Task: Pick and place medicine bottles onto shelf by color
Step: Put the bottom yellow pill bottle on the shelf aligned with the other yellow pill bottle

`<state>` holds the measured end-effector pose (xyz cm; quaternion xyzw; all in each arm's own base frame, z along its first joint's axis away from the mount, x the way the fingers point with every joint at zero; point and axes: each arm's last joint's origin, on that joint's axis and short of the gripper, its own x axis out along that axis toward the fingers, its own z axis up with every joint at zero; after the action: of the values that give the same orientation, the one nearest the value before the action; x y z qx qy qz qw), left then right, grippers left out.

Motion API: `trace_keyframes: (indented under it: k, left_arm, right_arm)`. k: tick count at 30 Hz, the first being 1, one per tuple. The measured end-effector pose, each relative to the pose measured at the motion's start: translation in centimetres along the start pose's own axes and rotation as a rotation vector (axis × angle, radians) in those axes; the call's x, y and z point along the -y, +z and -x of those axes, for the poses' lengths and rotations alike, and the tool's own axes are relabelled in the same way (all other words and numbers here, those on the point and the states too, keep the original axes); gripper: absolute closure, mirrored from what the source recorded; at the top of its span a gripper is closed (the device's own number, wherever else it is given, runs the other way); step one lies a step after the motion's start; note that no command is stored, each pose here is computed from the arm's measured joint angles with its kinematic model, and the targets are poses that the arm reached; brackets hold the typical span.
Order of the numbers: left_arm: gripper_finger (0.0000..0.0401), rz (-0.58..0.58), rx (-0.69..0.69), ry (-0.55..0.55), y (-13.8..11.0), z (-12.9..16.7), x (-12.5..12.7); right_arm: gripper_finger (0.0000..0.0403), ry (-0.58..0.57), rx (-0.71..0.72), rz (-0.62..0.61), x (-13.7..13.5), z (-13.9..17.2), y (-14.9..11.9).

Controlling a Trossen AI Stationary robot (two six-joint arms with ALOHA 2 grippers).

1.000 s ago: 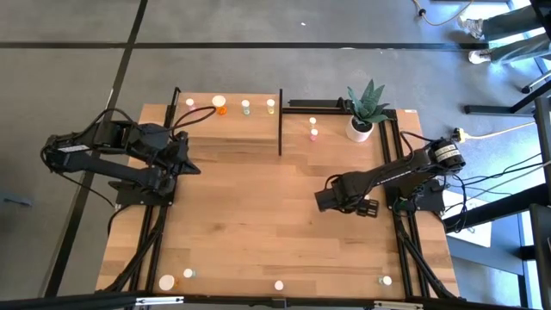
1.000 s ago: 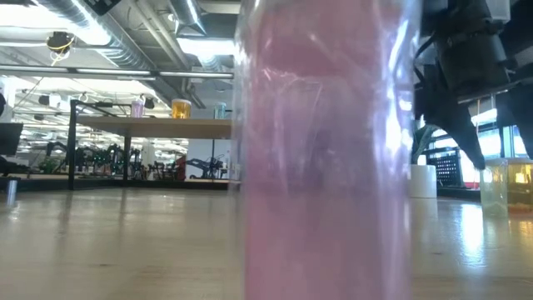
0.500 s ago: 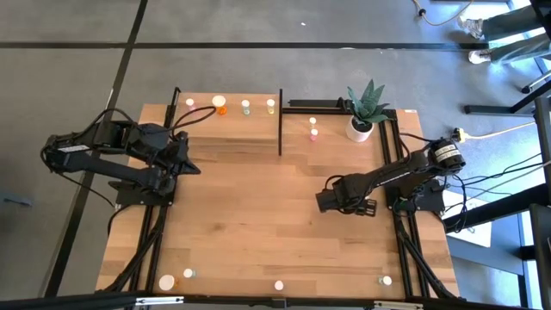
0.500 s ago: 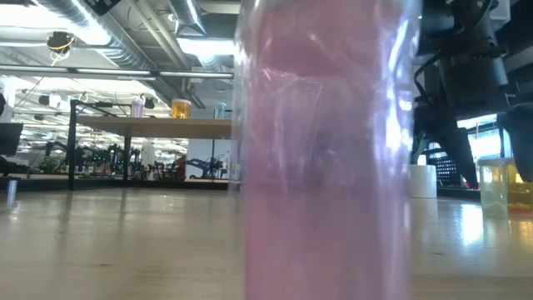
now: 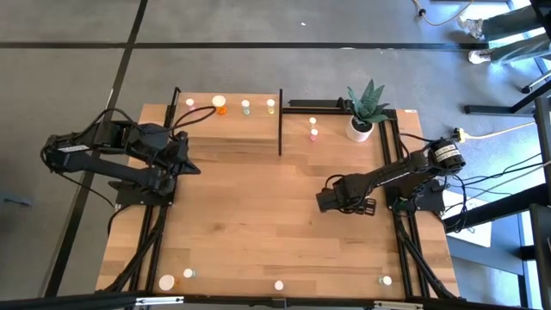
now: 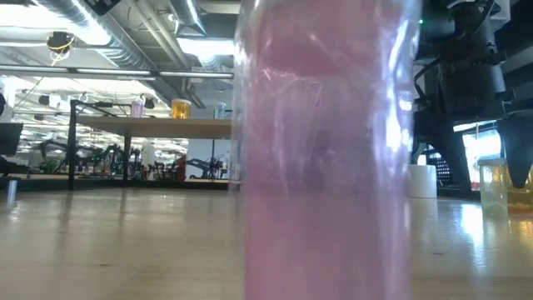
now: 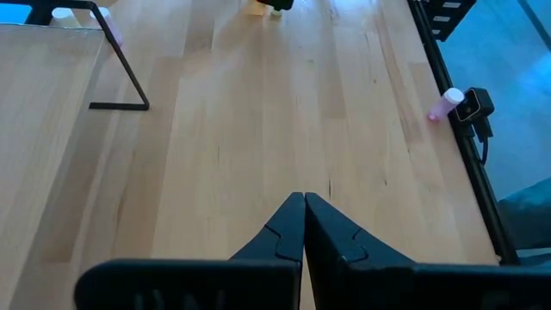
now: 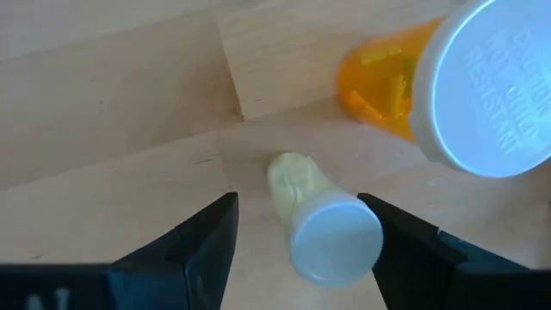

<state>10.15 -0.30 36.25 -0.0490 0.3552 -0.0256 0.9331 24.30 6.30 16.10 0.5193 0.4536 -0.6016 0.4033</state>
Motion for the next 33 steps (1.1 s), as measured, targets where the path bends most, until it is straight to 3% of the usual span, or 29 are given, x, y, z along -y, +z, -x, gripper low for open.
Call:
trace_keyframes:
  k: [4,16,25,33]
  left_arm:
    - [0.0400,0.000,0.000,0.000,0.0,0.0,0.0]
    - [0.0400,0.000,0.001,0.000,0.0,0.0,0.0]
    - [0.0400,0.000,0.001,0.000,0.0,0.0,0.0]
    - [0.0400,0.000,0.001,0.001,0.0,0.0,0.0]
  right_arm:
    - [0.0186,0.000,0.000,0.000,0.0,0.0,0.0]
    - [0.0295,0.001,0.004,0.050,0.0,0.0,0.0]
    - [0.0287,0.043,-0.016,0.185,-0.7,1.1,-0.4]
    - [0.0295,0.229,0.001,0.336,-3.1,5.5,-1.2]
